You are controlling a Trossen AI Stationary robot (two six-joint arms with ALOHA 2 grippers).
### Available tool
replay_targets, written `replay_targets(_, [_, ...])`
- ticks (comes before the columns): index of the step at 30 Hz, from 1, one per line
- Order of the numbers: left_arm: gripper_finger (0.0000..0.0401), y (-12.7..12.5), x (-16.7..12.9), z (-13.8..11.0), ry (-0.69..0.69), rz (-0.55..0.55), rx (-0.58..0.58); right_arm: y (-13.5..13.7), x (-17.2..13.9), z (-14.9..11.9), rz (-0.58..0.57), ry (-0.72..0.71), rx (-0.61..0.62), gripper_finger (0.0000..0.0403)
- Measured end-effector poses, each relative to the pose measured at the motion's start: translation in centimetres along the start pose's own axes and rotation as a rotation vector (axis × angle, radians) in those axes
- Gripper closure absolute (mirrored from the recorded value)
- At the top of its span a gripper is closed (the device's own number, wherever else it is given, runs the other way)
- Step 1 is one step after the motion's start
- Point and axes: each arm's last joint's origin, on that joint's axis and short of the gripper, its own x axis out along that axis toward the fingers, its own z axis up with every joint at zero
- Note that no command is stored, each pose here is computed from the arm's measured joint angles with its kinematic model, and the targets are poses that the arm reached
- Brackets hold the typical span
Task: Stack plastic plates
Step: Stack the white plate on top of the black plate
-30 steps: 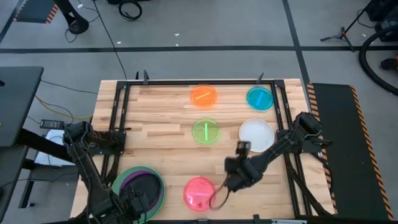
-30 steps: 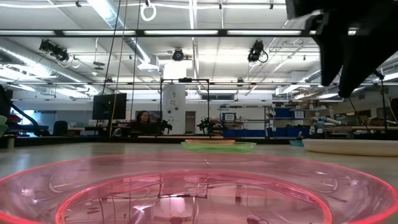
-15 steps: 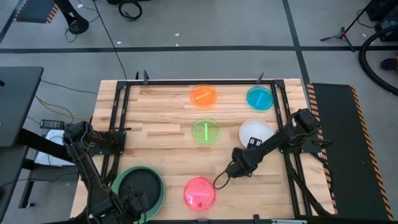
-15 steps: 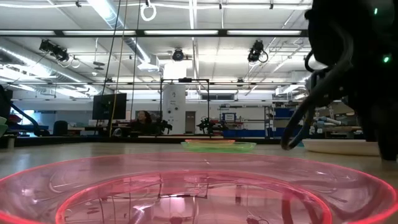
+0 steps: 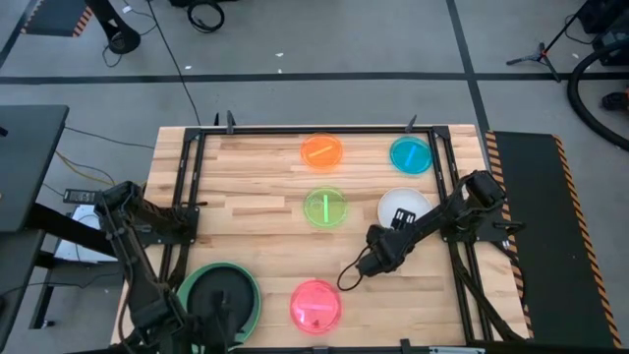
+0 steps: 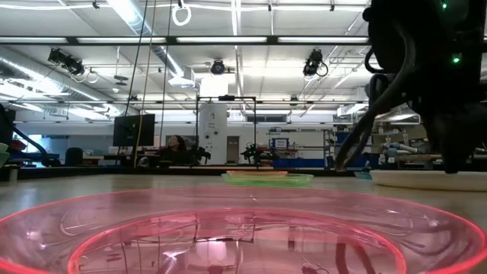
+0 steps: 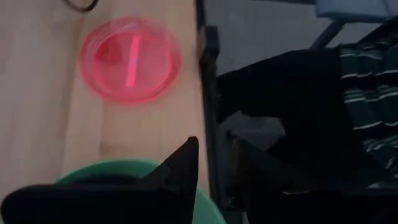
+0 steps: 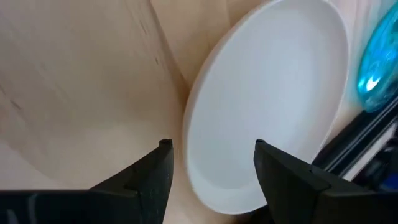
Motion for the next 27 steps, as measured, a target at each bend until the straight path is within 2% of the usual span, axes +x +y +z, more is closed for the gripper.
replay_targets(4, [0.0294, -0.4, 0.0, 0.4, -0.035, -0.04, 0.039, -0.5, 1.5, 0.5, 0.0, 0.021, 0.0, 0.0174])
replay_targets(10, [0.0294, -0.4, 0.0, 0.4, -0.033, -0.035, 0.056, -1.5, 4.6, 1.3, 0.048, 0.041, 0.026, 0.0173])
replay_targets(16, [0.0294, -0.1, 0.1, 0.3, -0.021, -0.011, 0.052, -2.4, 5.1, 2.0, 0.074, 0.052, 0.06, 0.0195])
replay_targets(20, [0.0294, 0.1, 0.1, 0.2, -0.012, 0.003, 0.051, -2.9, 4.6, 2.4, 0.129, 0.004, 0.077, 0.0236])
replay_targets(23, [0.0294, 0.4, 0.2, 0.2, -0.001, 0.031, 0.064, -3.3, 3.9, 2.4, 0.174, -0.024, 0.07, 0.0283])
replay_targets(27, [0.0294, 1.7, 0.2, -0.2, 0.004, 0.175, 0.096, -3.8, 3.2, 2.2, 0.193, -0.048, 0.054, 0.0361])
